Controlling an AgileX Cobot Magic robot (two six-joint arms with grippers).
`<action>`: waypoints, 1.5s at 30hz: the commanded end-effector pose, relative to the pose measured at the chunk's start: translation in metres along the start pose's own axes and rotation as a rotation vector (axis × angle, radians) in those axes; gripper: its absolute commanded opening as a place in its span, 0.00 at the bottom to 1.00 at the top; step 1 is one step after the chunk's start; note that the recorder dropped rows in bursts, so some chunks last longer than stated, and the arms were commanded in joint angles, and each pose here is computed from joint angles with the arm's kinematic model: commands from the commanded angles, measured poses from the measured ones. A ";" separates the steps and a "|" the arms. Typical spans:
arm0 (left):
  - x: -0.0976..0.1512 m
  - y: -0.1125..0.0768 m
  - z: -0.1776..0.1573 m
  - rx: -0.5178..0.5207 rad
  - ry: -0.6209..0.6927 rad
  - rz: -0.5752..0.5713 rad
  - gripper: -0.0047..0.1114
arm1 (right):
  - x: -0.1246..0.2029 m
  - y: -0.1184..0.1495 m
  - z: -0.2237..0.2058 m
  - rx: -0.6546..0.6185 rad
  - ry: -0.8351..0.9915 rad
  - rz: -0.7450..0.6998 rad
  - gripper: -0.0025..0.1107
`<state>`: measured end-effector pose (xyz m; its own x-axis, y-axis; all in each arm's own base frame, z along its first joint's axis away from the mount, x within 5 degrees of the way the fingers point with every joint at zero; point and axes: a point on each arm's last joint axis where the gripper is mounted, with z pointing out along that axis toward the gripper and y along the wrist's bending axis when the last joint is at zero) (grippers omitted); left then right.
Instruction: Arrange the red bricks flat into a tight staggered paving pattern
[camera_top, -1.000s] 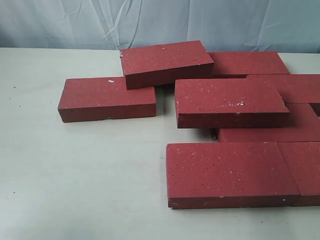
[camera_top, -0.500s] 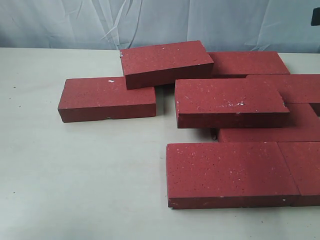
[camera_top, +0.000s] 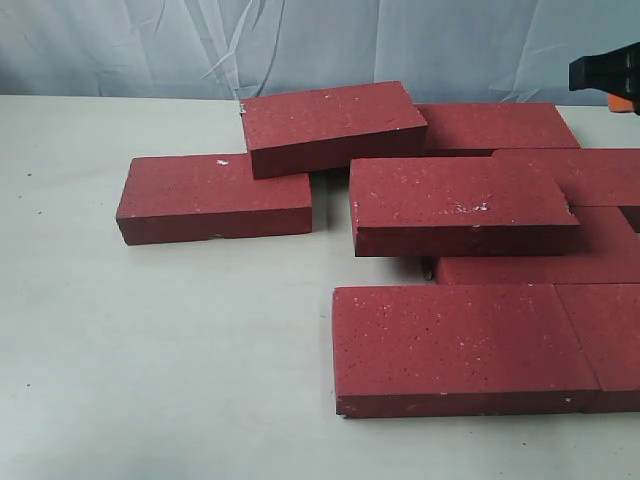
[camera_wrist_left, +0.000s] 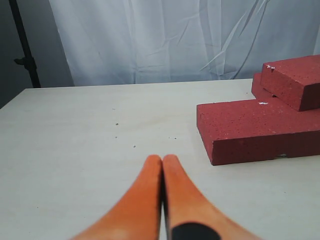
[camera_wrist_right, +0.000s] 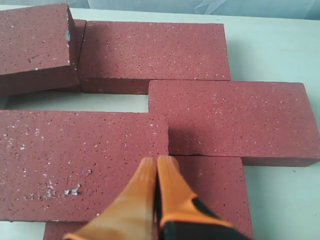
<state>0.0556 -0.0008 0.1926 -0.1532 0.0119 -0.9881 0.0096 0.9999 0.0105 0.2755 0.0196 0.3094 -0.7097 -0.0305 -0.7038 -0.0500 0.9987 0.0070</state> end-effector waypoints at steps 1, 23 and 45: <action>0.001 0.000 0.000 -0.004 -0.003 -0.004 0.04 | -0.003 -0.001 0.002 0.002 -0.014 -0.003 0.01; 0.001 0.000 0.000 -0.004 -0.003 -0.004 0.04 | 0.000 0.001 0.015 -0.016 0.026 0.028 0.01; 0.001 0.001 0.000 -0.013 -0.002 0.033 0.04 | 0.009 0.002 0.047 -0.025 0.122 0.053 0.01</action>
<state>0.0556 -0.0002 0.1926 -0.1533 0.0383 -0.9874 0.0073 0.9993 0.0376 0.3010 0.0242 0.2680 -0.8029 0.0087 -0.5960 -0.0300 0.9980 0.0551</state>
